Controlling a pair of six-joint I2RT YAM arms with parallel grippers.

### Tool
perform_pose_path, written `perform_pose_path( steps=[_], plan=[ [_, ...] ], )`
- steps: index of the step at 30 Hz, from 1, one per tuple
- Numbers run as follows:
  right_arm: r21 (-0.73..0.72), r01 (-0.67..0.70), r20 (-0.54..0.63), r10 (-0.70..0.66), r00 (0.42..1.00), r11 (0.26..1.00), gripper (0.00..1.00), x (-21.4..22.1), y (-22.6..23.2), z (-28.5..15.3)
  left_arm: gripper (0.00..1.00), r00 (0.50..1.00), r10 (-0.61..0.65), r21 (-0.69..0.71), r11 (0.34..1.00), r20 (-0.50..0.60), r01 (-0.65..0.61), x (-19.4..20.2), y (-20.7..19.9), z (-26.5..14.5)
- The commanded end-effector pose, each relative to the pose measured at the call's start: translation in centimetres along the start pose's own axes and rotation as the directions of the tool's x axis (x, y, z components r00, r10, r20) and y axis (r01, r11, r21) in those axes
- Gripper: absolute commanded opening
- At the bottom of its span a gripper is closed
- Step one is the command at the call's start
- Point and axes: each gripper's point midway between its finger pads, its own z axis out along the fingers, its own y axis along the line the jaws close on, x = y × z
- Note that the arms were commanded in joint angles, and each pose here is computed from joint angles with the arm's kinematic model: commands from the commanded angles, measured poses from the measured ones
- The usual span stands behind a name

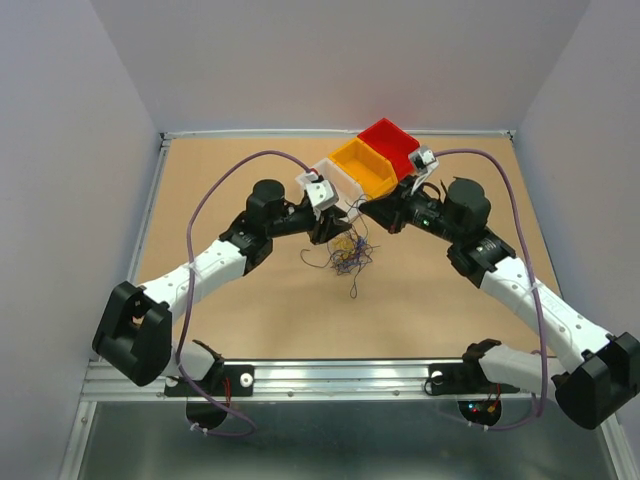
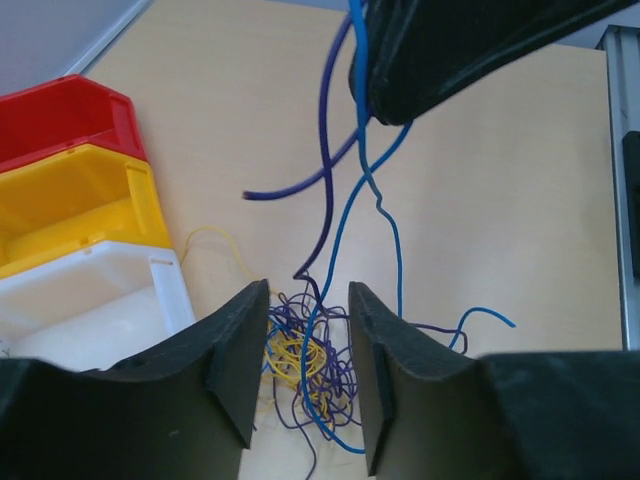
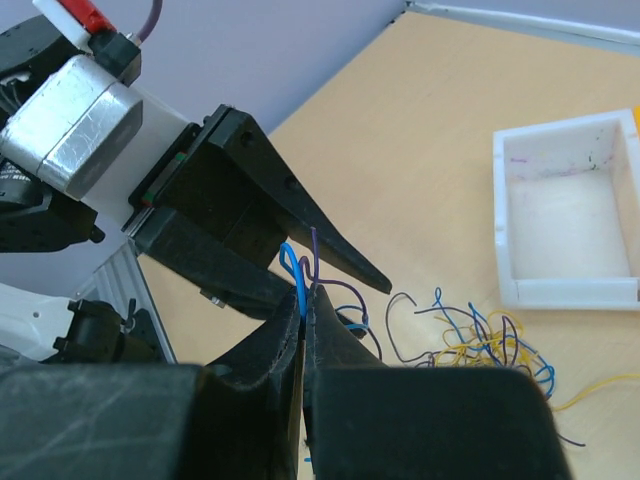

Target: Untangle the cables

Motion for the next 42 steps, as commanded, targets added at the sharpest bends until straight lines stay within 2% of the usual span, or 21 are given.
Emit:
perform_pose_path(
  steps=[1,2,6,8,10,11,13,14,15,20,23,26,27,28,29,30,32,34,37,39,42],
  plan=[
    [-0.046,0.002,0.015,-0.001,1.000,0.999,0.01,0.6,0.6,0.5,0.38,0.996,0.038,-0.021,0.999,0.086,-0.036,-3.8,0.8,0.3],
    [-0.049,-0.003,0.015,0.004,1.000,0.999,0.01,0.9,0.4,0.6,0.28,0.995,0.037,-0.023,0.999,0.087,-0.036,-3.8,0.8,0.3],
    [-0.065,-0.015,0.012,0.015,1.000,0.998,0.01,1.9,0.4,0.6,0.06,0.995,0.036,-0.015,0.999,0.088,-0.035,-3.8,0.6,0.2],
    [-0.059,-0.019,0.005,0.020,1.000,0.998,0.01,2.6,0.1,0.6,0.00,0.995,0.043,-0.012,0.999,0.092,-0.042,-3.9,0.4,0.1],
    [-0.048,-0.020,0.003,0.020,1.000,0.999,0.02,3.0,-0.2,0.5,0.00,0.995,0.046,-0.005,0.999,0.093,-0.046,-3.9,0.2,-0.1],
    [-0.049,-0.015,0.006,0.016,1.000,0.999,0.07,3.1,-0.2,0.4,0.00,0.995,0.046,-0.002,0.999,0.094,-0.047,-3.9,0.1,-0.1],
    [-0.036,-0.015,0.003,0.015,1.000,0.999,0.23,3.9,-0.7,0.3,0.00,0.995,0.043,-0.006,0.999,0.093,-0.043,-3.9,0.1,-0.2],
    [-0.029,-0.015,0.003,0.015,1.000,0.999,0.40,4.1,-0.9,0.3,0.00,0.995,0.039,-0.008,0.999,0.087,-0.038,-3.7,0.2,-0.2],
    [-0.021,-0.012,0.004,0.012,1.000,1.000,0.48,4.3,-1.1,0.2,0.00,0.996,0.032,-0.008,0.999,0.085,-0.031,-3.7,0.1,-0.2],
    [0.031,-0.007,-0.013,0.007,1.000,0.999,0.69,6.1,-2.7,0.1,0.00,0.997,0.020,-0.025,1.000,0.079,-0.018,-4.2,0.1,-0.8],
    [0.057,-0.007,-0.026,0.008,1.000,0.998,0.69,6.9,-3.5,0.3,0.00,0.999,0.006,-0.092,0.996,0.050,-0.001,-4.0,1.1,-1.2],
    [0.078,-0.005,-0.037,0.008,0.999,0.997,0.59,7.5,-4.3,0.6,0.00,0.999,-0.012,-0.109,0.994,0.044,0.016,-4.0,1.8,-1.8],
    [0.080,0.001,-0.040,0.002,0.999,0.997,0.59,7.5,-4.4,0.7,0.00,0.999,-0.017,-0.110,0.994,0.042,0.022,-4.0,1.9,-1.9],
    [0.063,0.005,-0.051,-0.002,0.999,0.998,0.62,7.7,-4.2,0.8,0.00,0.999,-0.022,-0.122,0.992,0.043,0.027,-4.0,2.3,-2.1],
    [0.054,0.010,-0.064,-0.006,0.998,0.998,0.72,8.1,-4.2,1.0,0.00,0.999,-0.031,-0.125,0.992,0.035,0.035,-3.8,2.5,-2.2],
    [0.050,0.011,-0.070,-0.007,0.998,0.999,0.77,8.3,-4.2,1.0,0.00,0.999,-0.032,-0.128,0.991,0.034,0.036,-3.8,2.7,-2.3],
    [0.032,0.015,-0.086,-0.012,0.996,0.999,0.84,8.8,-4.1,1.0,0.00,0.999,-0.041,-0.129,0.991,0.027,0.044,-3.6,3.0,-2.5],
    [0.044,0.033,-0.093,-0.029,0.995,0.998,0.86,9.1,-4.5,1.0,0.00,0.999,-0.045,-0.131,0.990,0.022,0.047,-3.4,3.1,-2.5],
    [0.131,0.039,-0.090,-0.027,0.996,0.991,0.88,9.3,-6.3,1.1,0.00,0.999,-0.047,-0.142,0.989,0.010,0.048,-3.0,3.5,-2.7],
    [0.253,0.025,-0.085,-0.003,0.996,0.967,0.89,9.4,-8.5,1.0,0.00,0.998,-0.058,-0.172,0.984,-0.010,0.056,-2.7,4.2,-2.9],
    [0.451,-0.025,-0.047,0.051,0.998,0.892,0.90,9.0,-11.8,0.1,0.00,0.996,-0.076,-0.223,0.973,-0.038,0.066,-2.1,5.4,-3.2]
  ],
)
